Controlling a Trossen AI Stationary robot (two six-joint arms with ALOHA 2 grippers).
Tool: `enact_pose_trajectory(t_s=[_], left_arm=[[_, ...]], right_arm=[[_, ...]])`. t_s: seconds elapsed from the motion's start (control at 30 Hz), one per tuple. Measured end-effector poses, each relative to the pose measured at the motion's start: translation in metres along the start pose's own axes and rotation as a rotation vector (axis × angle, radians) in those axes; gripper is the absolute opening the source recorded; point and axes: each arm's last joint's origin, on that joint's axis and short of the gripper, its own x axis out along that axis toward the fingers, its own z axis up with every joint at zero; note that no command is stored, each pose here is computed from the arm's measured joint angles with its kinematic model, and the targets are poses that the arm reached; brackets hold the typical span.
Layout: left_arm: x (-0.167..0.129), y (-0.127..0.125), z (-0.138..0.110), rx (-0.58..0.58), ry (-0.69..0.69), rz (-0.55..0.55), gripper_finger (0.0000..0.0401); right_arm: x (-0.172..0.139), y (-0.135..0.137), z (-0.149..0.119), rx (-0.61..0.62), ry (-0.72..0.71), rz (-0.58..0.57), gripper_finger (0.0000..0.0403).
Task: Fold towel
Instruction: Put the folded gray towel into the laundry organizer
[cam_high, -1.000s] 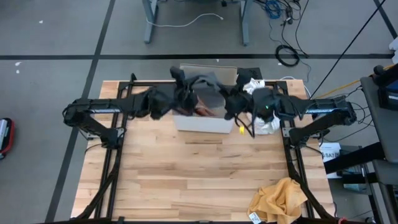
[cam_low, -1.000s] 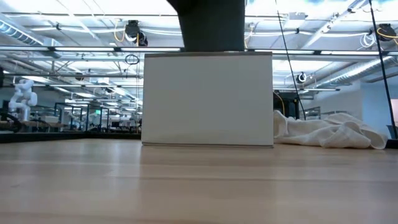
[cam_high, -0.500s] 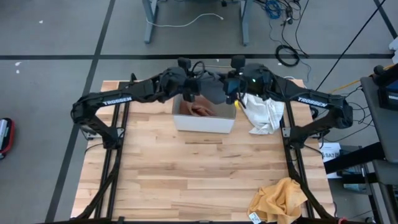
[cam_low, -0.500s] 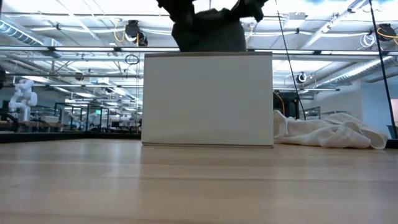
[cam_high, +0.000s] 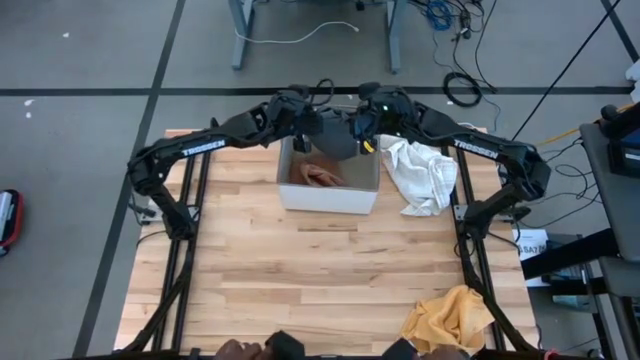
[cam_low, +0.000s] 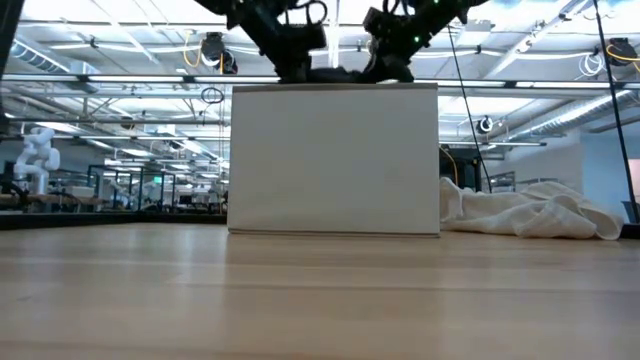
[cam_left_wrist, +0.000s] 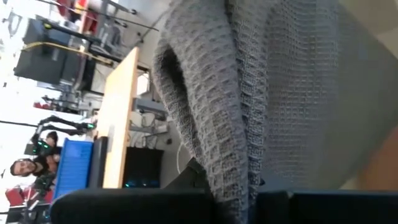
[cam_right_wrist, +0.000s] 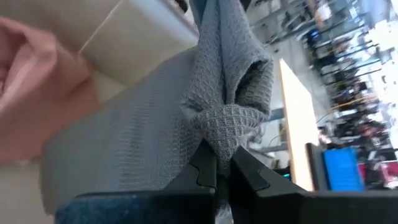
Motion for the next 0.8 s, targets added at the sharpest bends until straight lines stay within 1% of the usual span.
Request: enact_pose_trajectory(t_s=[0.1,0.13,0.27,0.33,0.5,0.6,0.7,0.8], left_arm=[[0.011,-0.007,-0.002,-0.007,0.016,-0.026,0.0010],[0.013,-0.009,-0.002,-0.016,0.010,-0.047,0.0011],[0.014,-0.022,-0.001,-0.044,-0.029,-0.186,0.0029],[0.013,-0.026,0.000,-0.043,-0.043,-0.240,0.0038],[0.008,-0.042,0.002,-0.030,-0.024,-0.367,0.0055],[0.005,-0.048,0.005,-0.020,-0.024,-0.405,0.0058],[0.001,-0.055,0.009,-0.017,-0.024,-0.445,0.0059],[-0.003,-0.062,0.015,-0.002,-0.028,-0.477,0.0059]], right_arm=[[0.005,0.001,-0.007,0.041,0.004,0.049,0.0004],[0.005,0.002,-0.009,0.058,0.001,0.083,0.0004],[0.004,0.012,-0.014,0.107,-0.010,0.234,0.0005],[0.003,0.016,-0.016,0.129,-0.005,0.297,0.0013],[-0.001,0.027,-0.020,0.224,-0.032,0.478,0.0060],[-0.002,0.029,-0.019,0.293,-0.072,0.539,0.0096],[-0.003,0.029,-0.018,0.329,-0.077,0.553,0.0127],[-0.003,0.029,-0.018,0.356,-0.071,0.554,0.0146]])
